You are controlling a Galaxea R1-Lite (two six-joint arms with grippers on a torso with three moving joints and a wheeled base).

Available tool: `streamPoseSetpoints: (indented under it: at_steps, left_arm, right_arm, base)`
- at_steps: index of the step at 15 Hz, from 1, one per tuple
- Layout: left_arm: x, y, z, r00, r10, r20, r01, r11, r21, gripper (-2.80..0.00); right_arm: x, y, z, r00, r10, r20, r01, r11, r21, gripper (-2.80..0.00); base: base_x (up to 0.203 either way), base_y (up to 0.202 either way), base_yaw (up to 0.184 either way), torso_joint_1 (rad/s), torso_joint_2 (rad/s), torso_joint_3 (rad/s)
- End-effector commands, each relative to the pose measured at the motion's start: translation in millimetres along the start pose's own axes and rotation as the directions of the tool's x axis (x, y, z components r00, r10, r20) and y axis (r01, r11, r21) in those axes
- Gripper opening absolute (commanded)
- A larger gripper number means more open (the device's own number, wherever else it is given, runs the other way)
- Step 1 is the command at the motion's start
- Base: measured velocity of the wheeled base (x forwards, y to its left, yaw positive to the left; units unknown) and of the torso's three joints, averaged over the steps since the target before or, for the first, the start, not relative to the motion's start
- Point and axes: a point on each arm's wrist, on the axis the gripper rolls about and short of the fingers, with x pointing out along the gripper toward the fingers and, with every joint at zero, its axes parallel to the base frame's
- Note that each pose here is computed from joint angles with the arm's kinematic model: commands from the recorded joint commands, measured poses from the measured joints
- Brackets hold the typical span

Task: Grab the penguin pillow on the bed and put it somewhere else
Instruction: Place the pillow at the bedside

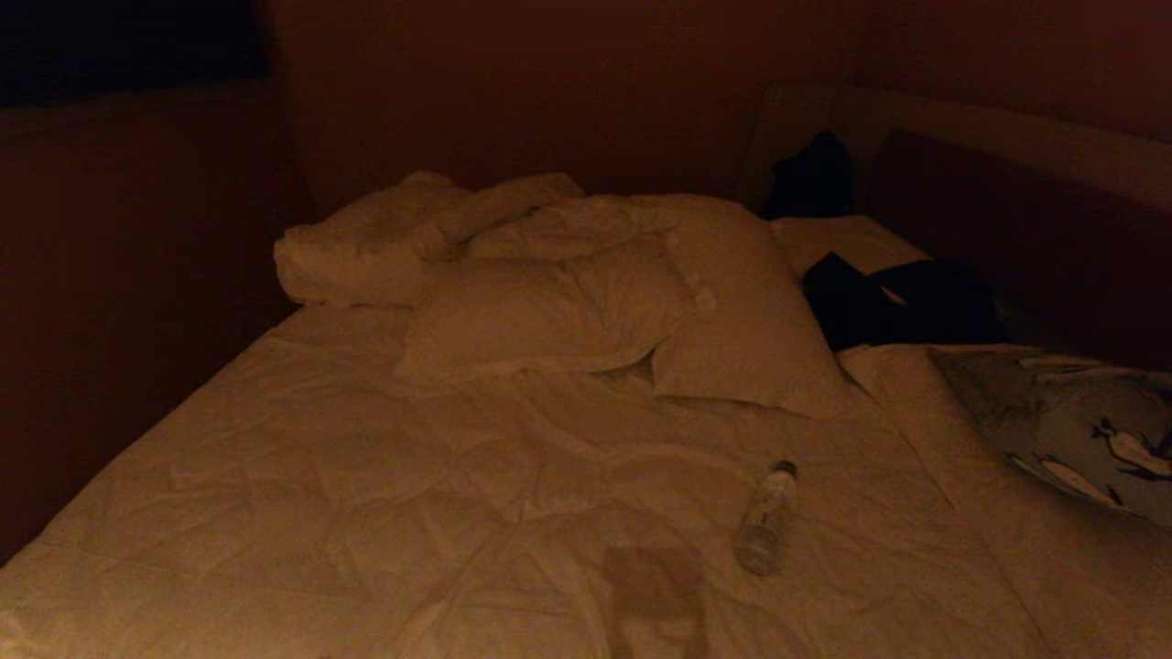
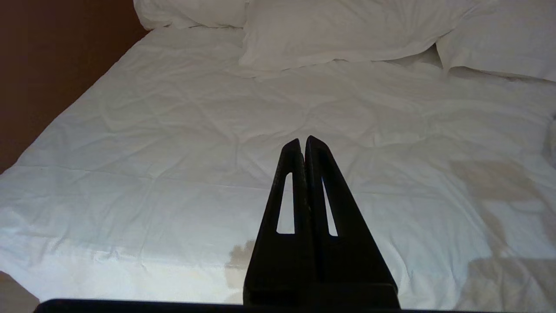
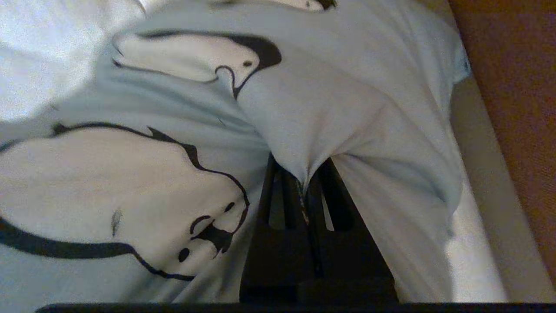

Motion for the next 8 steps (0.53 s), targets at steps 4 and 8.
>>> streamPoseSetpoints:
  at_steps: [4, 8]
  left_arm:
    - [0.0, 0.0, 0.0, 1.000, 0.001, 0.000, -0.001, 1.000, 0.000, -2.80]
    - [0.0, 0.0, 0.0, 1.000, 0.001, 0.001, -0.001, 1.000, 0.000, -2.80]
  right_arm:
    - [7.7, -12.3, -29.4, 0.999, 0.002, -0.054, -0.010, 0.988, -0.152, -2.80]
    - [-0.2, -16.2, -31.4, 0.998, 0.050, -0.024, -0.053, 0.988, -0.147, -1.70]
  base:
    - [0.000, 0.000, 0.000, 0.000, 0.00, 0.000]
    - [0.000, 0.000, 0.000, 0.000, 0.00, 0.000]
